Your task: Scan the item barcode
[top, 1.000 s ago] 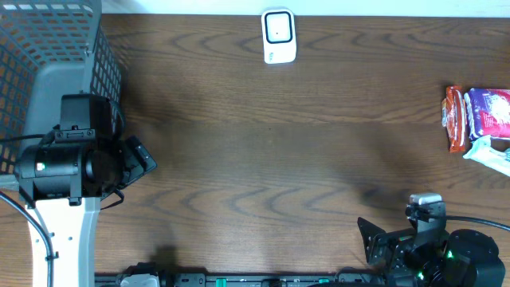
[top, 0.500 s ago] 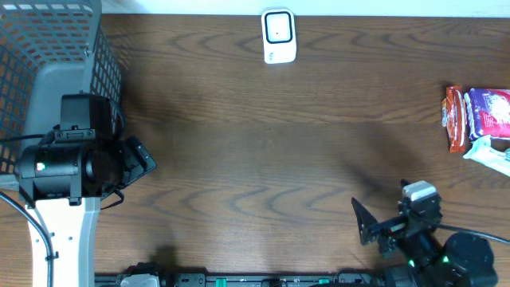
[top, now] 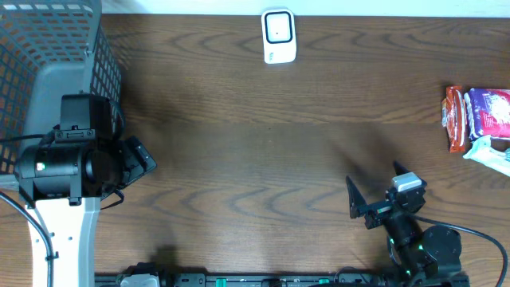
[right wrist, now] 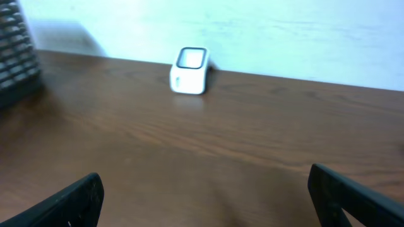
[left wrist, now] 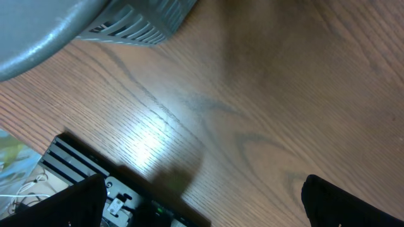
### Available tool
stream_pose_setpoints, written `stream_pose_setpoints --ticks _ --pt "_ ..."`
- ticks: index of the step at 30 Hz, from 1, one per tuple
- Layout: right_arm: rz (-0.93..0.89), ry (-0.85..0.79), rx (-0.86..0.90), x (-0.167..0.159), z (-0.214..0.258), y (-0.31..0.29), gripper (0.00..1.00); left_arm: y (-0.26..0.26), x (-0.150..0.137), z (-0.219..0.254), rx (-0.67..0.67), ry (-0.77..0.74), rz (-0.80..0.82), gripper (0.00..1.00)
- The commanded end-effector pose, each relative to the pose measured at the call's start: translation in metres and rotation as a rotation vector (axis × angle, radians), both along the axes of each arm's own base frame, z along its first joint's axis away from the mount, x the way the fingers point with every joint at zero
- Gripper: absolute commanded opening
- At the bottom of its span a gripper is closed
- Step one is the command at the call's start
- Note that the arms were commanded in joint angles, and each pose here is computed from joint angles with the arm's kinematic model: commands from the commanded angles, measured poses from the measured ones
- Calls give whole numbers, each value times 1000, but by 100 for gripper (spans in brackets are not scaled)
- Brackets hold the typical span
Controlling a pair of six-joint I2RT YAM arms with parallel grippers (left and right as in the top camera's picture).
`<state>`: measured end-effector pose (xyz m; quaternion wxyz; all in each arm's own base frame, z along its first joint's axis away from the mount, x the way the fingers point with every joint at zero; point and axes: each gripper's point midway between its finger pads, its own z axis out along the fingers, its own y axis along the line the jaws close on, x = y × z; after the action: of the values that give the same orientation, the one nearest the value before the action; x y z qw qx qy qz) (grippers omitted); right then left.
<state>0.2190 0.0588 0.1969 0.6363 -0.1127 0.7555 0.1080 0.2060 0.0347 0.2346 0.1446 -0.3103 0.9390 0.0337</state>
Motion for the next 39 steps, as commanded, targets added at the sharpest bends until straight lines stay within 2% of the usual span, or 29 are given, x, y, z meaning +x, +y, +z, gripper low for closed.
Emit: stream_pose_setpoints --ticks 1,16,20,26,32,39 --pt "-30 -14 -6 3 -7 -7 99 3 -1 0 10 2 18 98" --pt "-146 -39 35 18 -32 -30 99 3 -1 0 10 2 17 98" --pt "-205 -28 98 22 -41 -38 99 3 -1 0 10 2 18 98" --pt "-240 -40 97 23 -40 -44 99 3 -1 0 10 2 18 98" --pt "-252 -122 108 27 -29 -47 99 3 -1 0 10 2 18 98" --pt "-263 -80 101 27 -39 -48 99 3 -1 0 10 2 18 98"
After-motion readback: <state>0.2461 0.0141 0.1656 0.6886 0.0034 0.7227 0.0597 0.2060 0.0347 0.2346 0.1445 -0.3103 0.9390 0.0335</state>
